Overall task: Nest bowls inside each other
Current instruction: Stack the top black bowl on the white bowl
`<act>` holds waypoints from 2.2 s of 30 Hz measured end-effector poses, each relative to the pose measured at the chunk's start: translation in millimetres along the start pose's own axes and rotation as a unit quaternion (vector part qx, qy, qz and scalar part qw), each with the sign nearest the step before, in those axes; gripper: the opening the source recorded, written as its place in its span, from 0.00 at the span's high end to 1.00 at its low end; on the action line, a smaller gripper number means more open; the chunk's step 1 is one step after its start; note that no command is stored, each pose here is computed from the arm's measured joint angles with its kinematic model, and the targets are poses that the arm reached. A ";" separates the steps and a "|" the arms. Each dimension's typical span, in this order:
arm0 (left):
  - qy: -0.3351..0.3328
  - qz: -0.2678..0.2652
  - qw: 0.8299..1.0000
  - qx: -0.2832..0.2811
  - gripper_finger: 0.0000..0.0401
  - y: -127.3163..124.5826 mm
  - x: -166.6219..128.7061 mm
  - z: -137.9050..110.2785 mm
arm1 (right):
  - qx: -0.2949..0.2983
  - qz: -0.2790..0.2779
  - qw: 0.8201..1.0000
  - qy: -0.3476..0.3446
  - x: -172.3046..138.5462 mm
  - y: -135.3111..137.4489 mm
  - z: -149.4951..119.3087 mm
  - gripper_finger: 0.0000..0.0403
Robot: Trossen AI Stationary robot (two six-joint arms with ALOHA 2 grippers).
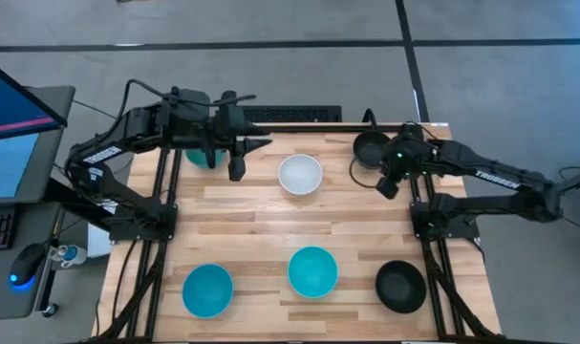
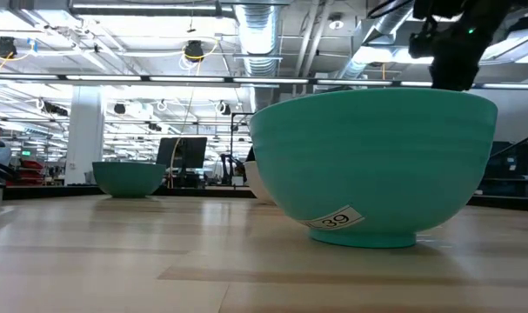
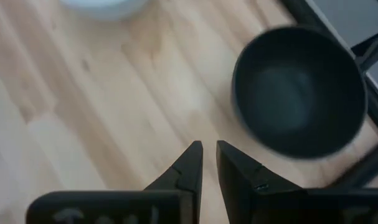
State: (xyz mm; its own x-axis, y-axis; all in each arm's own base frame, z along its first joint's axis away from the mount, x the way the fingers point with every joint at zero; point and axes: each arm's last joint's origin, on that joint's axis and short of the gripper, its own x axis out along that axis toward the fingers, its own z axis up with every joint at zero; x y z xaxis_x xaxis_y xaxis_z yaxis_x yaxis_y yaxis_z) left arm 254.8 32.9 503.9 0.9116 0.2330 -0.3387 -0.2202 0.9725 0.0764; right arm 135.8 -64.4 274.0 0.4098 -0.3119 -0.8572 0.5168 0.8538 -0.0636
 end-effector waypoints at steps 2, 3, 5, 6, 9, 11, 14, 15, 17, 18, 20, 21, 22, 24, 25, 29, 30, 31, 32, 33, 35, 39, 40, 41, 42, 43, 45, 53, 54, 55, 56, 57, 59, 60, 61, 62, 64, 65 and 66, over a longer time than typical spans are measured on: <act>0.007 0.012 1.000 -0.017 0.79 3.1 0.3 -1.4 | 0.012 0.002 1.000 -0.015 4.6 -3.4 1.7 0.83; 0.009 0.018 1.000 -0.019 0.79 4.4 0.3 -1.9 | 0.019 0.000 1.000 -0.022 5.3 -5.5 3.0 0.83; 0.010 0.036 0.999 -0.019 0.79 5.5 0.3 -2.1 | 0.031 -0.004 0.999 -0.035 5.3 -9.6 5.7 0.83; 0.011 0.047 0.999 -0.017 0.79 6.1 0.2 -2.2 | 0.037 -0.005 0.999 -0.035 5.4 -11.7 5.8 0.83; 0.019 0.078 0.996 -0.025 0.79 7.1 6.4 -3.6 | 0.054 -0.016 0.998 -0.028 5.9 -18.7 4.5 0.83; 0.036 0.070 0.997 -0.015 0.79 6.3 11.0 -7.0 | 0.059 -0.024 0.998 -0.024 6.1 -23.8 3.6 0.83; 0.046 0.035 0.998 0.000 0.79 2.6 22.4 -8.8 | 0.073 -0.032 0.997 -0.012 10.6 -31.1 4.5 0.83; 0.057 0.025 0.998 0.002 0.79 1.1 28.0 -11.1 | 0.077 -0.031 0.997 -0.004 13.3 -33.5 4.7 0.83; 0.065 0.012 0.998 0.011 0.79 -0.9 40.9 -13.3 | 0.081 -0.022 0.996 0.019 20.4 -37.5 5.3 0.83; 0.074 0.007 0.997 0.018 0.79 -1.4 46.5 -15.6 | 0.081 -0.014 0.996 0.033 24.7 -39.3 5.5 0.83; 0.081 -0.001 0.996 0.028 0.79 -2.4 55.6 -17.8 | 0.077 0.001 0.995 0.056 34.5 -42.4 7.2 0.83; 0.081 -0.010 0.996 0.031 0.79 -3.3 59.5 -18.3 | 0.075 0.007 0.995 0.068 40.0 -43.4 8.4 0.83; 0.083 -0.020 0.996 0.032 0.79 -3.7 62.3 -19.1 | 0.073 0.014 0.994 0.078 46.0 -44.4 9.8 0.83; 0.076 -0.036 0.996 0.031 0.79 -4.8 69.2 -18.8 | 0.061 0.030 0.993 0.098 58.1 -45.0 12.5 0.83; 0.071 -0.042 0.996 0.030 0.79 -5.1 70.5 -18.0 | 0.053 0.038 0.992 0.109 64.0 -45.1 13.3 0.83; 0.043 -0.041 0.998 0.027 0.79 -1.6 67.3 -12.2 | 0.022 0.065 0.987 0.147 86.0 -44.5 15.4 0.83; 0.041 -0.038 0.998 0.026 0.79 0.0 65.0 -11.6 | 0.013 0.068 0.986 0.152 90.1 -43.7 15.9 0.83; 0.038 -0.036 0.998 0.025 0.79 1.6 64.0 -10.8 | 0.007 0.068 0.986 0.153 93.8 -43.4 17.0 0.83; 0.032 -0.035 0.999 0.024 0.79 2.5 62.7 -9.6 | 0.001 0.065 0.987 0.150 96.2 -42.8 18.5 0.83; 0.031 -0.033 0.999 0.023 0.79 3.7 60.7 -9.2 | 0.000 0.064 0.988 0.144 97.4 -43.0 19.8 0.83; 0.030 -0.030 0.999 0.019 0.79 5.9 58.7 -8.8 | -0.002 0.064 0.989 0.131 96.8 -43.4 23.8 0.83; 0.028 -0.025 0.999 0.016 0.79 8.9 57.2 -8.4 | -0.010 0.063 0.990 0.123 88.2 -45.3 32.6 0.83; 0.029 -0.024 0.999 0.016 0.79 9.8 57.3 -8.5 | -0.013 0.063 0.990 0.123 85.8 -45.7 34.6 0.83; 0.029 -0.022 0.999 0.015 0.79 10.8 57.4 -8.5 | -0.016 0.061 0.990 0.123 84.0 -46.5 36.2 0.83; 0.029 -0.020 0.999 0.014 0.79 12.3 57.4 -8.6 | -0.021 0.059 0.991 0.119 83.0 -47.7 37.7 0.83; 0.029 -0.019 0.999 0.013 0.79 13.3 57.5 -8.7 | -0.024 0.055 0.991 0.117 82.4 -48.8 38.9 0.83; 0.029 -0.016 0.999 0.012 0.79 15.2 57.6 -8.8 | -0.029 0.049 0.991 0.118 82.9 -51.8 39.0 0.83; 0.029 -0.016 0.999 0.013 0.79 15.3 57.6 -8.8 | -0.006 0.047 0.986 0.157 101.0 -62.1 35.9 0.83; 0.030 -0.016 0.999 0.013 0.79 15.4 57.6 -8.8 | -0.004 0.049 0.986 0.162 103.1 -62.0 35.5 0.83; 0.029 -0.016 0.999 0.013 0.79 15.4 57.6 -8.8 | -0.002 0.052 0.984 0.168 104.6 -61.7 34.9 0.83; 0.030 -0.015 0.999 0.013 0.79 15.6 57.6 -8.8 | -0.002 0.056 0.983 0.173 105.5 -60.9 34.2 0.83; 0.030 -0.015 0.999 0.013 0.79 15.6 57.6 -8.8 | -0.003 0.059 0.982 0.178 106.2 -59.9 33.7 0.83; 0.029 -0.015 0.999 0.014 0.79 15.6 57.4 -8.8 | -0.010 0.062 0.981 0.182 106.6 -57.5 33.5 0.83; 0.029 -0.015 0.999 0.014 0.79 15.6 57.4 -8.8 | -0.013 0.063 0.981 0.181 106.5 -56.3 33.8 0.83; 0.029 -0.015 0.999 0.014 0.79 15.6 57.4 -8.8 | -0.016 0.064 0.981 0.180 105.9 -55.2 34.1 0.83; 0.029 -0.016 0.999 0.014 0.79 15.5 57.4 -8.8 | -0.018 0.064 0.982 0.177 104.6 -54.2 34.4 0.83; 0.029 -0.015 0.999 0.014 0.79 15.6 57.3 -8.7 | -0.019 0.063 0.983 0.169 100.5 -53.8 34.9 0.83; 0.029 -0.015 0.999 0.014 0.79 15.6 57.3 -8.7 | -0.019 0.063 0.984 0.166 98.8 -53.8 34.9 0.83; 0.029 -0.015 0.999 0.014 0.79 15.6 57.3 -8.7 | -0.019 0.062 0.984 0.165 97.0 -53.7 34.6 0.83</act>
State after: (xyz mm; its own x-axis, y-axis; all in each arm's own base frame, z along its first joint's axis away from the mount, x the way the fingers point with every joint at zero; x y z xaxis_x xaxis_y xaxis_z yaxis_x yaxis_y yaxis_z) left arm 300.5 61.3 477.5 0.8958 0.2033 -0.3953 -0.1817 0.9791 0.0917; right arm 173.7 -155.0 212.0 0.1979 -0.0566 -0.9786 0.4477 0.8933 0.0389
